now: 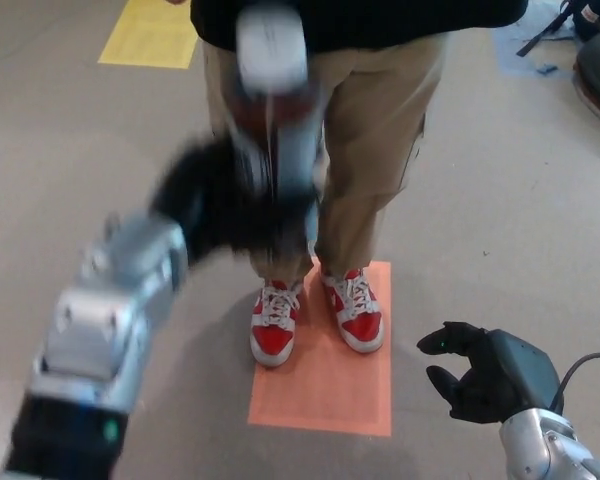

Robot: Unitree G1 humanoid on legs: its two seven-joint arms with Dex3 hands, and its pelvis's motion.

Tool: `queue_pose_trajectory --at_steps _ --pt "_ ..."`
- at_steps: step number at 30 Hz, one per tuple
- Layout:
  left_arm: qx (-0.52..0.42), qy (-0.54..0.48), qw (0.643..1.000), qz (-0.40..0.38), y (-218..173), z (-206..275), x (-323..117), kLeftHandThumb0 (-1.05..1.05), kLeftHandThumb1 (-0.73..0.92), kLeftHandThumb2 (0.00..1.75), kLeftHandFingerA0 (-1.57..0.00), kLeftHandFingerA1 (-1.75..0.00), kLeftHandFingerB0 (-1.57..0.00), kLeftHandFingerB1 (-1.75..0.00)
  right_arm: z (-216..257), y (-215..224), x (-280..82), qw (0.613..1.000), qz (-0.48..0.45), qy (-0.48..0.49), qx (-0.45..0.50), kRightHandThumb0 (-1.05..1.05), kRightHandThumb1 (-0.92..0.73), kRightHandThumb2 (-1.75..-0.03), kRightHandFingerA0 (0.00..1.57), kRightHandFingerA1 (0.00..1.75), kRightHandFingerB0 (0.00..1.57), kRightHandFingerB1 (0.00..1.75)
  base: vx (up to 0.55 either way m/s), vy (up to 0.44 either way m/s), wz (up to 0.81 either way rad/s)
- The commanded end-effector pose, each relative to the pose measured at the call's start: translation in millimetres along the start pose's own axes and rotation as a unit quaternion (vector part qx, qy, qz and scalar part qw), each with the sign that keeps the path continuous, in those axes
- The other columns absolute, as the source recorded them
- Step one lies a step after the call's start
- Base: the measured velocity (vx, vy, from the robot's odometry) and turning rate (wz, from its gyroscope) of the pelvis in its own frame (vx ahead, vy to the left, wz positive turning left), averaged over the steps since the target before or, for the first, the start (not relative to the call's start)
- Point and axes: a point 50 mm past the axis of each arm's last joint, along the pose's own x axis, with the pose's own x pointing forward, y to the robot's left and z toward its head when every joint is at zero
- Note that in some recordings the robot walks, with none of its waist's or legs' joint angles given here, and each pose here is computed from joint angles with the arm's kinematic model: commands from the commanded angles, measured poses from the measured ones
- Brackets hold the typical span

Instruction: The robot recieved a bottle of protein shake from a person using its left hand and then shake the protein up and down 2 two times and hand it back to the person

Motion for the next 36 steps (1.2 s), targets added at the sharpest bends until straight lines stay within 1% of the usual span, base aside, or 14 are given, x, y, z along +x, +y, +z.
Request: queue_pose_trajectory --at_steps 1,8,18,20,21,22,26,27,29,30,31,34,35,36 --pt "0.012 -0.007 1.0 -0.022 -4 -2 -4 -0.18 0.75 0.79 -0.85 -1.58 -0.72 -1.15 -15 7 -14 1.0 0.015 0.011 -0.014 -0.46 -0.72 -0.71 0.91 0.65 0.77 0.46 0.0 0.0 0.0" --pt "0.009 -0.047 0.999 -0.012 -1 36 -3 -0.19 0.75 0.79 -0.87 -1.58 -0.74 -1.13 -19 11 -19 0.999 0.019 0.022 -0.014 -0.46 -0.73 -0.72 0.9 0.67 0.77 0.46 0.0 0.0 0.0" --pt "0.023 -0.083 0.996 0.002 8 82 -3 -0.16 0.81 0.77 -0.83 -1.61 -0.66 -1.26 -20 12 -21 0.999 0.021 0.022 -0.009 -0.45 -0.72 -0.7 0.95 0.76 0.78 0.46 0.0 0.0 0.0" --pt "0.03 -0.093 0.995 0.004 9 93 -4 -0.17 0.8 0.77 -0.82 -1.6 -0.67 -1.24 -20 13 -21 0.999 0.021 0.025 -0.004 -0.44 -0.71 -0.69 0.94 0.71 0.77 0.46 0.0 0.0 0.0" --pt "0.029 -0.092 0.995 0.006 9 96 -4 -0.23 0.81 0.73 -0.8 -1.64 -0.61 -1.26 -21 14 -22 0.999 0.025 0.027 -0.006 -0.44 -0.72 -0.69 0.93 0.7 0.76 0.45 0.0 0.0 0.0" --pt "0.028 -0.095 0.995 0.007 10 101 -5 -0.15 0.82 0.72 -0.79 -1.61 -0.63 -1.28 -21 15 -22 0.999 0.027 0.028 -0.007 -0.43 -0.71 -0.68 0.92 0.63 0.76 0.45 0.0 0.0 0.0" --pt "0.029 -0.108 0.994 0.008 11 117 -8 -0.18 0.87 0.63 -0.77 -1.73 -0.61 -1.3 -22 15 -23 0.999 0.025 0.031 -0.001 -0.45 -0.71 -0.69 0.94 0.7 0.78 0.46 0.0 0.0 0.0" --pt "0.027 -0.11 0.994 0.008 11 120 -8 -0.14 0.82 0.72 -0.81 -1.62 -0.67 -1.26 -22 15 -23 0.999 0.024 0.032 0.0 -0.45 -0.71 -0.7 0.95 0.74 0.79 0.46 0.0 0.0 0.0" --pt "0.026 -0.111 0.993 0.009 12 123 -8 -0.15 0.82 0.73 -0.8 -1.62 -0.67 -1.26 -21 14 -22 0.999 0.023 0.031 -0.001 -0.44 -0.71 -0.7 0.95 0.73 0.78 0.46 0.0 0.0 0.0" --pt "0.028 -0.112 0.993 0.011 12 123 -8 -0.16 0.82 0.76 -0.74 -1.64 -0.66 -1.23 -21 14 -22 0.999 0.023 0.033 0.002 -0.44 -0.7 -0.71 0.95 0.72 0.79 0.47 0.0 0.0 0.0" --pt "0.028 -0.112 0.993 0.014 13 123 -9 -0.15 0.82 0.72 -0.8 -1.62 -0.68 -1.23 -21 14 -22 0.999 0.022 0.031 0.002 -0.43 -0.7 -0.72 0.96 0.76 0.8 0.47 0.0 0.0 0.0" --pt "0.025 -0.112 0.993 0.013 13 121 -9 -0.16 0.81 0.73 -0.83 -1.62 -0.69 -1.24 -20 15 -22 0.999 0.022 0.028 -0.006 -0.43 -0.7 -0.72 0.96 0.77 0.79 0.47 0.0 0.0 0.0" --pt "0.024 -0.109 0.994 0.015 14 121 -10 -0.19 0.88 0.61 -0.76 -1.74 -0.63 -1.29 -20 15 -22 0.999 0.021 0.026 -0.007 -0.44 -0.71 -0.7 0.96 0.74 0.79 0.46 0.0 0.0 0.0" --pt "0.023 -0.109 0.994 0.015 14 120 -10 -0.16 0.87 0.67 -0.78 -1.67 -0.64 -1.23 -20 15 -22 0.999 0.023 0.027 -0.005 -0.44 -0.71 -0.7 0.95 0.69 0.78 0.46 0.0 0.0 0.0"
